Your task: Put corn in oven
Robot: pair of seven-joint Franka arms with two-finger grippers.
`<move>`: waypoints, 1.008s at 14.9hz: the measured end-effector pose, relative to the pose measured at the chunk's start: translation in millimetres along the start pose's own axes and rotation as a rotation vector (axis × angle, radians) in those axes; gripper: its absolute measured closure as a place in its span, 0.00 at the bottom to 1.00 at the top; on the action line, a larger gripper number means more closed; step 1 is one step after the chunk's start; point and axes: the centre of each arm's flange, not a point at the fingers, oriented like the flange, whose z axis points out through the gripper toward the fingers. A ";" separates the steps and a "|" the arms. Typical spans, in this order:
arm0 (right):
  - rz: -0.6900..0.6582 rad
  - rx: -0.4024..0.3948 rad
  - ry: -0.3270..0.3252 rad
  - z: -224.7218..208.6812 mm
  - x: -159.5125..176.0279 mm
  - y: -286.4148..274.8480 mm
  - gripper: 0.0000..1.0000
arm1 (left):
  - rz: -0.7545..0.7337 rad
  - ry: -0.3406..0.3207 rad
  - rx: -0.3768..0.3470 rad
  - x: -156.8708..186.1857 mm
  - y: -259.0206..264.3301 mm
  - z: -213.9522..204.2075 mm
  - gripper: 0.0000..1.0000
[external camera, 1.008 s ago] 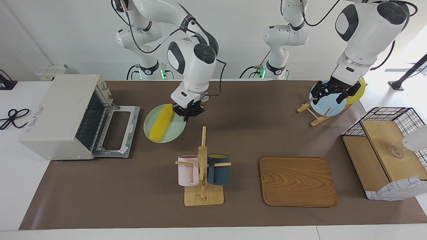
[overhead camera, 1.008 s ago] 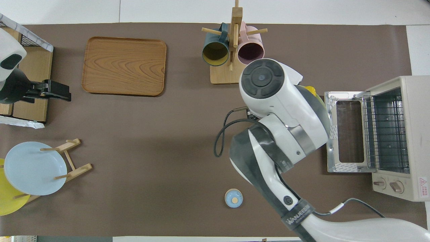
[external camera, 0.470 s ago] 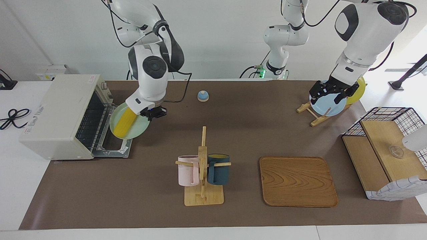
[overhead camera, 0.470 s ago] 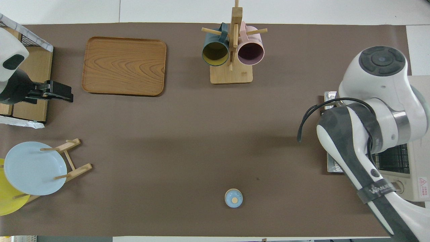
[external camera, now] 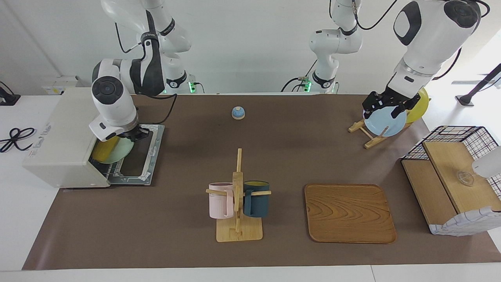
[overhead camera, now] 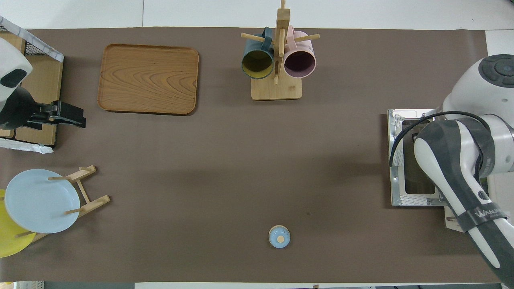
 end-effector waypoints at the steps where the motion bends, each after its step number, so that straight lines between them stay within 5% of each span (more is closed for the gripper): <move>1: -0.005 0.006 0.010 8.2 -0.4 7.9 0.98 | 0.000 0.001 0.000 -2.2 -0.3 -1.7 0.00; 4: -0.004 0.016 0.034 26.4 -6.2 17.0 0.97 | -0.001 0.002 0.000 -4.3 -0.9 -3.2 0.00; 9: -0.008 0.033 0.036 30.1 -10.6 9.7 0.58 | -0.002 -0.002 0.000 -4.4 -1.6 -1.7 0.00; 14: 0.001 0.083 0.119 10.8 -4.0 -41.9 0.59 | -0.001 -0.003 0.000 -4.5 -0.9 -1.4 0.00; 15: 0.014 0.082 0.131 5.7 -5.2 -64.7 0.67 | -0.001 -0.003 0.000 -4.5 -0.9 -1.4 0.00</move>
